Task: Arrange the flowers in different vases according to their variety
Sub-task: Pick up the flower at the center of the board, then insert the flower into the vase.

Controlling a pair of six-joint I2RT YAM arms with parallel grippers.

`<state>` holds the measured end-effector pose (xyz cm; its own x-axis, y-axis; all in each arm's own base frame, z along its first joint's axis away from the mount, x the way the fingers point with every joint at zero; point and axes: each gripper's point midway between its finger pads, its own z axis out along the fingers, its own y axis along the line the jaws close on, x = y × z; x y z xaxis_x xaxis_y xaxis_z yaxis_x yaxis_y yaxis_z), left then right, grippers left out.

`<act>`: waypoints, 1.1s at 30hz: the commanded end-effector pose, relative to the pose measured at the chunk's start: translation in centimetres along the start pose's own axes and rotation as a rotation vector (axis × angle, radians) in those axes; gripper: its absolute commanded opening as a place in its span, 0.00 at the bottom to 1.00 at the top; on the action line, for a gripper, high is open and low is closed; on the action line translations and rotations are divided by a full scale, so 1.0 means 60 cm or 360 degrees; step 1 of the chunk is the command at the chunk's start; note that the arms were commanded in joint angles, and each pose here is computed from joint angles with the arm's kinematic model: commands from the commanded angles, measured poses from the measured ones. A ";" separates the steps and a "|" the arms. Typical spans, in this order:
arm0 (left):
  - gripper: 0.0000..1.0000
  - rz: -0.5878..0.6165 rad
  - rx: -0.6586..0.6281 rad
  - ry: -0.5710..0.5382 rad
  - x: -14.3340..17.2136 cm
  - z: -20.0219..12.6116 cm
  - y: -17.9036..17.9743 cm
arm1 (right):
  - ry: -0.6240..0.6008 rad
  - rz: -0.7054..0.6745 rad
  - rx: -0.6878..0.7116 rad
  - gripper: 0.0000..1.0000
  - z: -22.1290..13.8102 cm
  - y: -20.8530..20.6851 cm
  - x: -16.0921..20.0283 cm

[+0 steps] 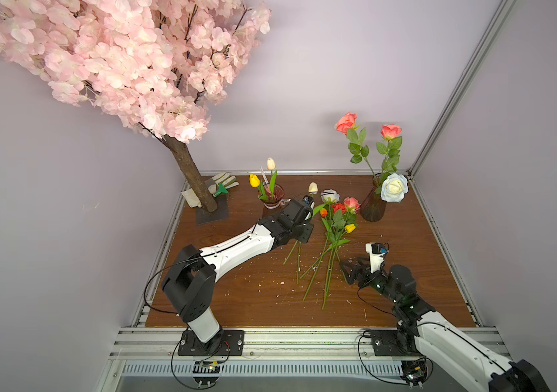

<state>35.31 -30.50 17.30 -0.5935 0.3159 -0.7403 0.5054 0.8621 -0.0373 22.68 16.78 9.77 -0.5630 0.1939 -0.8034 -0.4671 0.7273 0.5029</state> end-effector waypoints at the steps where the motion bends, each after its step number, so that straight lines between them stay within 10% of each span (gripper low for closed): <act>1: 0.00 0.0025 -0.0168 -0.0192 -0.059 -0.030 0.024 | -0.0028 -0.0136 -0.0209 0.99 0.012 0.059 -0.031; 20: 0.00 0.0052 -0.0607 -0.1168 -0.346 -0.256 0.163 | 0.0024 -0.0189 -0.0150 1.00 0.027 0.061 -0.014; 33: 0.00 0.0057 -0.0741 -0.1491 -0.342 -0.270 0.210 | 0.0030 -0.0194 -0.0137 1.00 0.030 0.059 -0.012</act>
<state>44.11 -21.35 41.02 0.1440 0.1207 -0.9822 0.1442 0.9794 0.1415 21.74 19.84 9.29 -0.5713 0.0715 -0.8176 -0.5584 0.6963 0.4510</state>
